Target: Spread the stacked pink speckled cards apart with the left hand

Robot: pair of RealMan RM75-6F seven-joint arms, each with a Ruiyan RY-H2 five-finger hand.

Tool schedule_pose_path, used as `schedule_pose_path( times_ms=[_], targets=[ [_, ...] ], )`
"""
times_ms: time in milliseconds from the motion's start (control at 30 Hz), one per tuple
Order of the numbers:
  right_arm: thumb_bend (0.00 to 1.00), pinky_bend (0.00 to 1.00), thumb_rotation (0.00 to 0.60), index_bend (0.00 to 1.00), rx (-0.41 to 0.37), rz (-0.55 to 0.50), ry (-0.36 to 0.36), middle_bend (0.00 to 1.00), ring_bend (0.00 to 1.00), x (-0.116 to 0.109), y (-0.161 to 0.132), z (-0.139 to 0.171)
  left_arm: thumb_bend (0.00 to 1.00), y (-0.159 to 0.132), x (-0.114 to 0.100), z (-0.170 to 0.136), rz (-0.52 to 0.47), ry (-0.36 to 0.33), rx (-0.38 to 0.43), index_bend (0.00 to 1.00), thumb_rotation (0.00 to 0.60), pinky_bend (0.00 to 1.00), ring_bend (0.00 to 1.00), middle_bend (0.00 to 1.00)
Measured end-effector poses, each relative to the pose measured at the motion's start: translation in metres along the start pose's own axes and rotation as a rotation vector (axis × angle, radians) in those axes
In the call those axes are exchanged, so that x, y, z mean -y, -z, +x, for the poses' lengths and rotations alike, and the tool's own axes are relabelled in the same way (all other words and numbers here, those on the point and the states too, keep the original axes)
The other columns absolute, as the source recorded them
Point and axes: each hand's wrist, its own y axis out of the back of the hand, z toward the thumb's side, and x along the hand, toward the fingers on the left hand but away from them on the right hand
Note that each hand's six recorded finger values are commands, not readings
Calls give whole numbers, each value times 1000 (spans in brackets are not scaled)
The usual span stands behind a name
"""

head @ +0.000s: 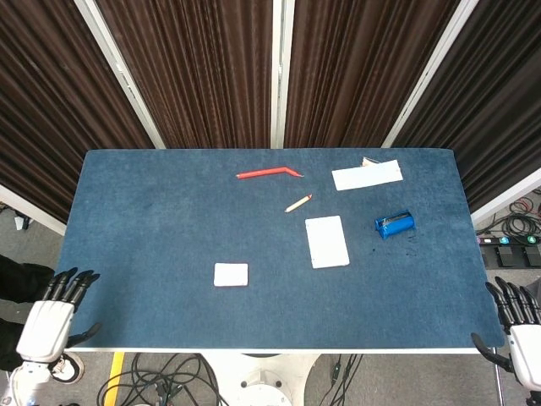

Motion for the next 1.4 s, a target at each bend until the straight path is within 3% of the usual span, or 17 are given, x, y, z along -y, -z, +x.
schedule_pose_path(
  times_ms=[300,767,1233,1400],
  targets=[
    [162,0,600,0,3,2,9,0,0,-4,0,-3,147,-42,8,44,-55,56,96,149,600,133,60,150],
    [162,0,600,0,-7,21,-9,0,0,-2,-7,-7,147,-114,50,107,-48,202,162,149,600,134,60,164],
    [162,0,600,0,5,19,-12,0,0,2,-3,-8,156,-178,82,133,-82,262,207,160,600,133,60,213],
    [163,0,600,0,12,13,-2,0,0,-1,1,-7,157,-188,97,142,-78,272,208,176,600,133,60,213]
  ],
)
